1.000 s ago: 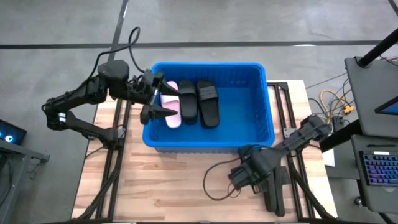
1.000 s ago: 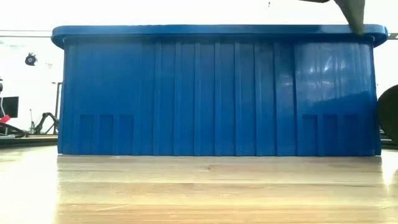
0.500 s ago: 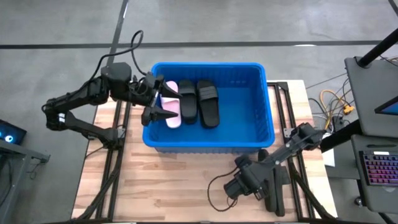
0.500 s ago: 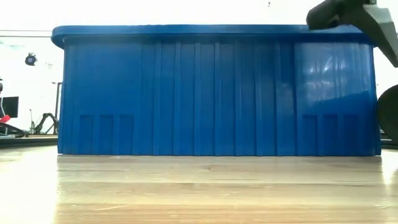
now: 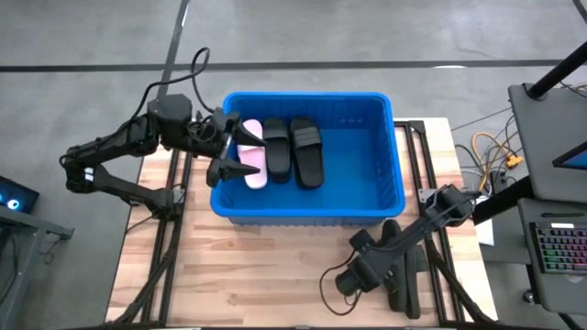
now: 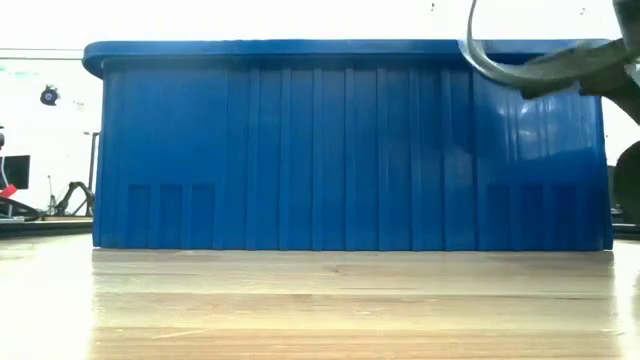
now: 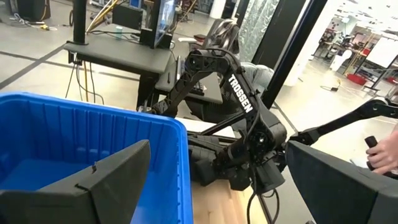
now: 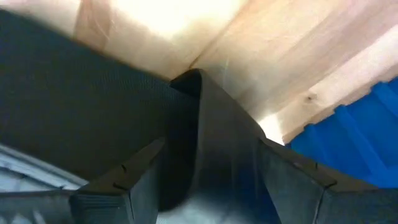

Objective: Pick and place slides into bin
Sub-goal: Put the left black slide into the bin

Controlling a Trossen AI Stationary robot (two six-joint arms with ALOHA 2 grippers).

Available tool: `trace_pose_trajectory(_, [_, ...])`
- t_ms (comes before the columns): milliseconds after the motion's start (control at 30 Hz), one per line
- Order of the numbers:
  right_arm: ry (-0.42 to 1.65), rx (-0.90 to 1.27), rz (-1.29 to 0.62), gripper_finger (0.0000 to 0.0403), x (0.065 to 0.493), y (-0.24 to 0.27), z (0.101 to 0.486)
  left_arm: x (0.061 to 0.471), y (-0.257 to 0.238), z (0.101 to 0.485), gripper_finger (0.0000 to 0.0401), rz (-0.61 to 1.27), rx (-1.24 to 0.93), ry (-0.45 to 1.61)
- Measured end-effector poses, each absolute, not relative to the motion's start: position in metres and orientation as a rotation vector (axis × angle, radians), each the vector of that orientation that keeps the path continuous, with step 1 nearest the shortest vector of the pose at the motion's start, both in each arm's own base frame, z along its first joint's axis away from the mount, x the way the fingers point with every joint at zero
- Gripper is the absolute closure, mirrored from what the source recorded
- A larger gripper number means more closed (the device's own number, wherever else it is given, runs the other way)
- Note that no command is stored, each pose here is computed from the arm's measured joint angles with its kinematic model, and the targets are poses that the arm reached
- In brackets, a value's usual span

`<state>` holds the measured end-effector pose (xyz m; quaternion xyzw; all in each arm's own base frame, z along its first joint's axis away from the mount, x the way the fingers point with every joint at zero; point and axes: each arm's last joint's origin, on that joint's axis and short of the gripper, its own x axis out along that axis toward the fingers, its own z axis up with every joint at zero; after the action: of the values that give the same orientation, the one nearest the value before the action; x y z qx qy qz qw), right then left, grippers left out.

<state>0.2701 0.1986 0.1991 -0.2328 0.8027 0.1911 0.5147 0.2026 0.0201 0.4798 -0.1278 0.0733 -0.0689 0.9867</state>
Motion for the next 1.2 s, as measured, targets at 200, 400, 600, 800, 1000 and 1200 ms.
trace_pose_trajectory(200, [1.923,-0.619,0.414,0.0189,0.267,0.194,0.186,0.202,0.02,0.48,0.0043,-0.139,-0.256,0.145])
trace_pose_trajectory(400, [1.908,-0.658,0.392,0.0277,0.267,0.193,0.186,0.202,0.02,0.48,0.0043,-0.139,-0.256,0.145])
trace_pose_trajectory(600, [1.891,-0.695,0.443,0.0384,0.268,0.194,0.186,0.202,0.02,0.48,0.0043,-0.139,-0.257,0.145])
trace_pose_trajectory(800, [1.836,-0.74,0.446,0.0391,0.272,0.195,0.191,0.202,0.02,0.48,0.0043,-0.139,-0.257,0.145])
trace_pose_trajectory(1000, [1.639,-0.737,0.457,0.0393,0.277,0.198,0.238,0.202,0.02,0.48,0.0043,-0.137,-0.257,0.145])
trace_pose_trajectory(1200, [1.38,-0.617,0.442,0.0393,0.275,0.189,0.312,0.202,0.021,0.48,0.0043,-0.131,-0.257,0.143])
